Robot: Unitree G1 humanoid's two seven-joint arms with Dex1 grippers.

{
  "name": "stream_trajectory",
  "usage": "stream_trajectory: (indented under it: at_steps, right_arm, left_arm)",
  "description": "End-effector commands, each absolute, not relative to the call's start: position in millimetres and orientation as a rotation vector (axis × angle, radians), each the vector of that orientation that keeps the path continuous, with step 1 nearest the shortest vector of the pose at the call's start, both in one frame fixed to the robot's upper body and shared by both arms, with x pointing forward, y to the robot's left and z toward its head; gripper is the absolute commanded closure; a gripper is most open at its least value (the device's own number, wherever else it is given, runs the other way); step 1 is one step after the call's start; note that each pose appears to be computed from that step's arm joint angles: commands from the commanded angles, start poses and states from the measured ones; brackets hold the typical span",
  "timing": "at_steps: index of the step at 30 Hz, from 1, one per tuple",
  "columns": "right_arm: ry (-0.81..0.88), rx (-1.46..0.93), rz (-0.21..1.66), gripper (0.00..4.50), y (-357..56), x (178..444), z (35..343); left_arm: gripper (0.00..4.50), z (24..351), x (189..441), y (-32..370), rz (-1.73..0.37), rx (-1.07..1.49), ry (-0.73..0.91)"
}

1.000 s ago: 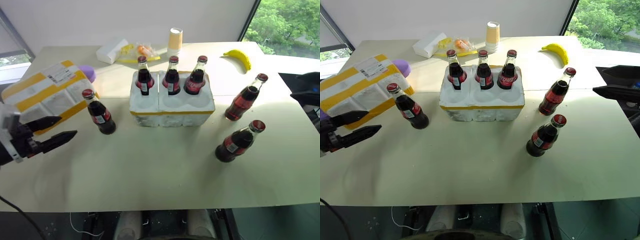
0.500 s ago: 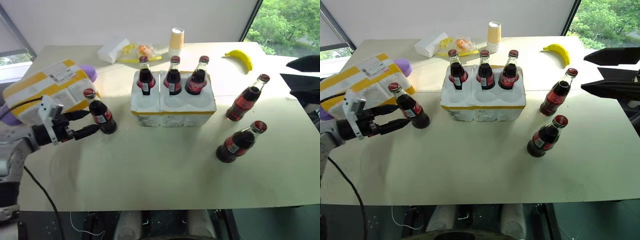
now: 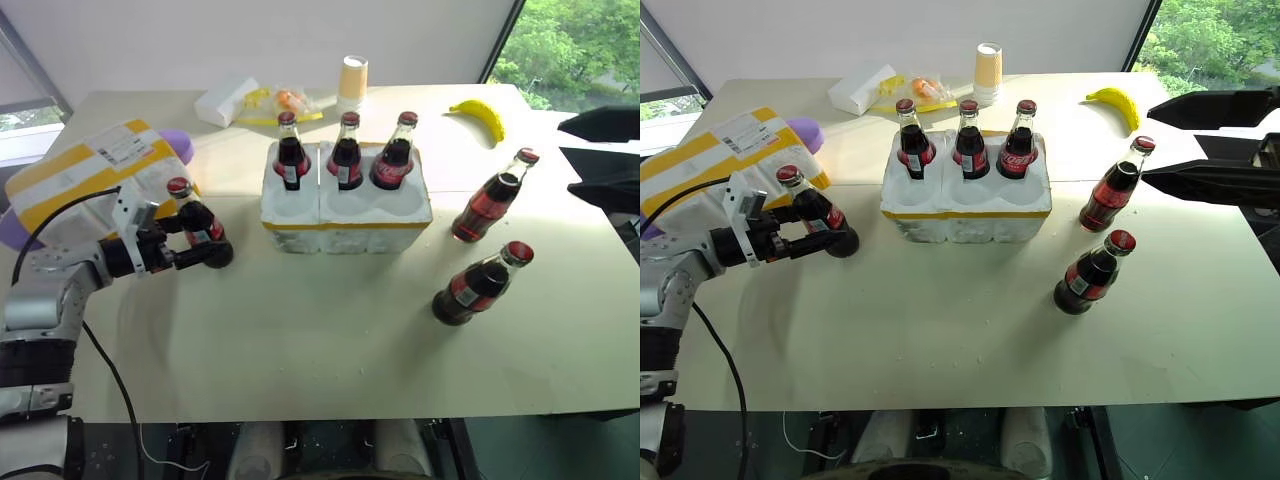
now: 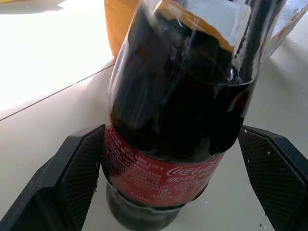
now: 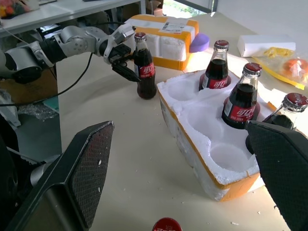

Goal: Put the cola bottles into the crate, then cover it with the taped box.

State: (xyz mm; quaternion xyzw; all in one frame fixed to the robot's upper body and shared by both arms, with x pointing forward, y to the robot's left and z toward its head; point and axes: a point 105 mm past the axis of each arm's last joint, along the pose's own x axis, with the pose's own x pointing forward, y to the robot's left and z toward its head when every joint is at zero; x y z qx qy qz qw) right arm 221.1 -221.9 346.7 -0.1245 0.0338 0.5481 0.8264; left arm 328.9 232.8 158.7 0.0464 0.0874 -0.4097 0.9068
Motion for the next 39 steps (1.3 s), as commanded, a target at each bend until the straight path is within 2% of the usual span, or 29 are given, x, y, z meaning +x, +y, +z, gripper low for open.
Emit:
stream_trajectory:
  at_steps: [1, 4, 9, 13, 18, 22, 27, 32, 35, 39]
  right_arm:
    - [0.019, -0.303, 1.198, 0.0, -213.9, 210.1, 358.0]
    - [0.024, -0.303, 1.204, 0.0, -212.6, 210.0, 356.4]
    - [0.029, -0.304, 1.201, 0.0, -213.2, 212.9, 353.1]
    - [0.033, -0.309, 1.187, 0.0, -215.9, 216.6, 349.7]
    - [0.092, -0.34, 1.108, 0.0, -226.8, 230.5, 330.7]
    - [0.111, -0.344, 1.076, 0.0, -232.4, 238.1, 319.9]
    - [0.086, -0.323, 1.055, 0.0, -233.5, 242.1, 319.0]
    - [0.069, -0.306, 1.03, 0.0, -233.1, 240.7, 315.3]
    - [0.065, -0.294, 1.016, 0.0, -233.0, 238.4, 313.3]
    - [0.062, -0.278, 0.982, 0.0, -235.5, 235.6, 310.5]
  left_arm:
    - [0.55, 167.4, 327.8, 234.1, -0.845, 0.092, 0.145]
    - [1.71, 167.5, 326.5, 232.7, -0.85, 0.091, 0.143]
    - [1.71, 171.3, 326.4, 232.2, -0.848, 0.1, 0.145]
    - [1.71, 190.0, 320.1, 228.6, -0.908, 0.128, 0.149]
    - [1.71, 251.9, 309.8, 207.8, -1.096, 0.195, 0.108]
    - [1.71, 295.1, 317.4, 184.8, -1.203, 0.233, 0.032]
    - [1.71, 330.9, 332.1, 152.5, -1.329, 0.223, -0.038]
    - [1.71, 309.5, 362.4, 126.7, -1.378, 0.299, 0.003]
    - [1.71, 302.5, 374.1, 116.6, -1.389, 0.274, 0.012]
    - [1.71, 277.7, 387.8, 109.2, -1.375, 0.342, 0.062]
